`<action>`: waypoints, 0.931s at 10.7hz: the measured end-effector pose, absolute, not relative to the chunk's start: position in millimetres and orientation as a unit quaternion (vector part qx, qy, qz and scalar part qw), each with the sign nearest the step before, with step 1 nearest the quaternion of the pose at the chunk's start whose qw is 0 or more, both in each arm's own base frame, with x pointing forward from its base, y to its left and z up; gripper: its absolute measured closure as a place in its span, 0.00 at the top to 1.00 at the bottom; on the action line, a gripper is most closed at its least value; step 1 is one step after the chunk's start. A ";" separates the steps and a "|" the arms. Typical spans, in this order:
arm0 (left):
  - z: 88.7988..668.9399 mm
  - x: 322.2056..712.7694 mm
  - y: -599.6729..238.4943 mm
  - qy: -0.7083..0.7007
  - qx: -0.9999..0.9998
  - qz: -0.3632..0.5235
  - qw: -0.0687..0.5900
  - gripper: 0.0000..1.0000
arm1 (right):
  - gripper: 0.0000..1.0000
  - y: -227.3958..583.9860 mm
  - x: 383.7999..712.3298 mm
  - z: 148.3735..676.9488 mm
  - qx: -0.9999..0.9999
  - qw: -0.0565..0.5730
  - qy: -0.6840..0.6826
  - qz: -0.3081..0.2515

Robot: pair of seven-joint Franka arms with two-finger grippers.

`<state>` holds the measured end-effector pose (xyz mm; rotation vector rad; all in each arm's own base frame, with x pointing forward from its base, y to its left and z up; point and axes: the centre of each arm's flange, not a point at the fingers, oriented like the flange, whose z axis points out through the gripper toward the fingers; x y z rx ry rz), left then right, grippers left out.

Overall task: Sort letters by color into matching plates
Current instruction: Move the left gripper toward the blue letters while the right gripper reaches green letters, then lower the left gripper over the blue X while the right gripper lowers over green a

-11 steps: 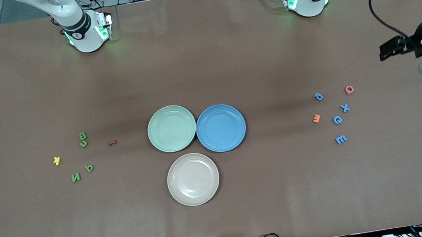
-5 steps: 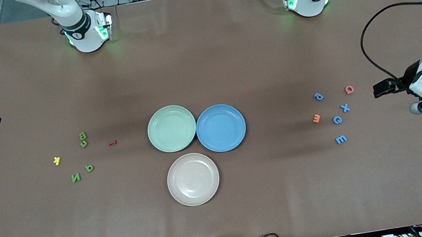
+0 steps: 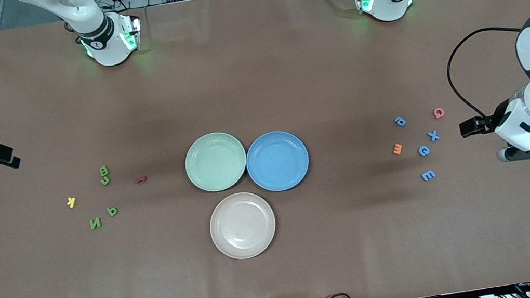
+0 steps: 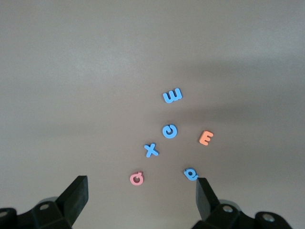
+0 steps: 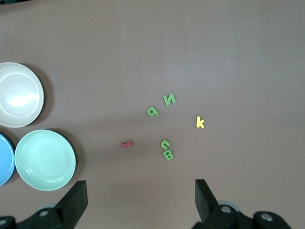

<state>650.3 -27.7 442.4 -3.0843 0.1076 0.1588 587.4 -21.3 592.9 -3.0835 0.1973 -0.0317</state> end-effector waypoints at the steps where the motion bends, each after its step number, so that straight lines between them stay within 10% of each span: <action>1: 438.2 651.7 -27.9 0.037 -0.998 0.048 0.025 1.00 | 1.00 -19.8 590.9 581.3 -0.997 0.026 0.075 -0.015; 10: 337.2 625.6 -24.2 0.018 -0.998 0.050 0.023 1.00 | 1.00 -13.3 611.3 449.9 -0.991 0.040 0.131 0.007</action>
